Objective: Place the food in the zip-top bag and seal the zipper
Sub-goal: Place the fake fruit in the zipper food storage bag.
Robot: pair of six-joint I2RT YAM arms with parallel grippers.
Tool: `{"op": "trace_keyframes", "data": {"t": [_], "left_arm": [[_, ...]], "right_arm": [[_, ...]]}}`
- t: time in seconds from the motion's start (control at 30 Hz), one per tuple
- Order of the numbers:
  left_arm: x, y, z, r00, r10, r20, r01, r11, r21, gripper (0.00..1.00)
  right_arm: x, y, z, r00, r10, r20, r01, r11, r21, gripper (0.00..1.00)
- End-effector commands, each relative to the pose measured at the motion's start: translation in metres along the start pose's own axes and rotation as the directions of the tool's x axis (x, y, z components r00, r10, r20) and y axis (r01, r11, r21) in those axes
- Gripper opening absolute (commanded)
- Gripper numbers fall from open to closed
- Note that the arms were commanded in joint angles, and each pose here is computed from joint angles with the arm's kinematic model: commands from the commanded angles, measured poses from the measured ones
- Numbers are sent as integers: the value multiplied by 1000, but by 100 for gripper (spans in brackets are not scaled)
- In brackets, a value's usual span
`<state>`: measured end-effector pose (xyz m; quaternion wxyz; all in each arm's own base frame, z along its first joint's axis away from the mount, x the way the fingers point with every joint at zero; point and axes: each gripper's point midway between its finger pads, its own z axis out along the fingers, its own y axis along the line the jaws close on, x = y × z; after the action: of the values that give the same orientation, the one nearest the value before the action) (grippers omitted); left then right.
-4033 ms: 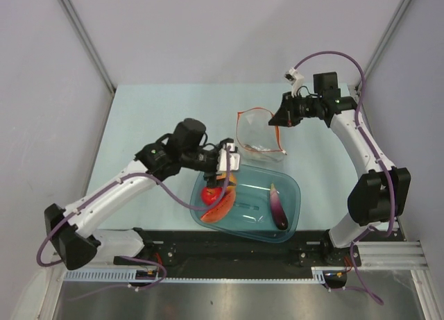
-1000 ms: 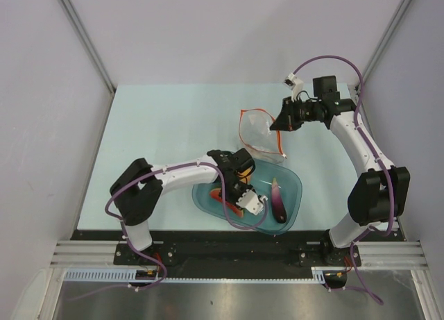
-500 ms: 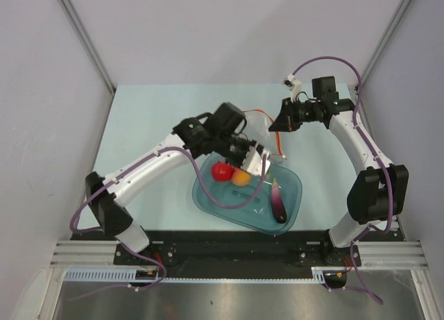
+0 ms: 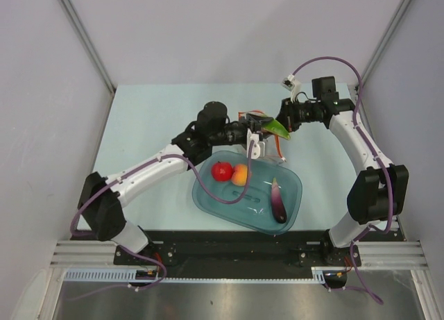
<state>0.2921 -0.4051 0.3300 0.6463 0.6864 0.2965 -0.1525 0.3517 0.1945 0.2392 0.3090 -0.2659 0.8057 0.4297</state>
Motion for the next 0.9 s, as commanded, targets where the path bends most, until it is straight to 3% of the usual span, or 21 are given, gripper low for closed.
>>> {"op": "trace_keyframes", "data": {"t": [0.0,0.2,0.3,0.33,0.43,0.5,0.67,0.8,0.87], "left_arm": [[4,11,2,989,135,53,-132,990,-56,0],[38,-13,-8,985,175,-5,-174,982,74,0],[50,-20,-9,978,203,-47,-197,975,107,32],[49,-21,-11,980,192,-56,-184,975,123,50],[41,-15,-15,986,157,-63,-147,980,134,77],[31,-9,-21,988,144,-57,-136,983,124,88],[-6,-4,-41,1000,14,-9,-13,993,114,93],[-34,-49,-58,996,-63,69,38,950,311,92],[-35,-86,-62,991,-124,44,93,899,428,91]], "right_arm": [[-12,12,-10,1000,-20,23,20,999,-26,0],[-15,14,-16,999,-27,31,28,999,-34,0],[-15,14,-17,999,-38,29,39,999,-33,0],[-15,14,-16,999,-42,28,43,999,-33,0],[-15,11,-16,999,-41,23,42,999,-31,0],[-15,10,-14,999,-39,20,40,999,-29,0],[-17,5,-12,999,-39,20,39,999,-20,0],[-17,-1,-9,999,-32,17,32,999,-18,0],[-20,-2,-8,999,-34,23,35,999,-19,0]]}}
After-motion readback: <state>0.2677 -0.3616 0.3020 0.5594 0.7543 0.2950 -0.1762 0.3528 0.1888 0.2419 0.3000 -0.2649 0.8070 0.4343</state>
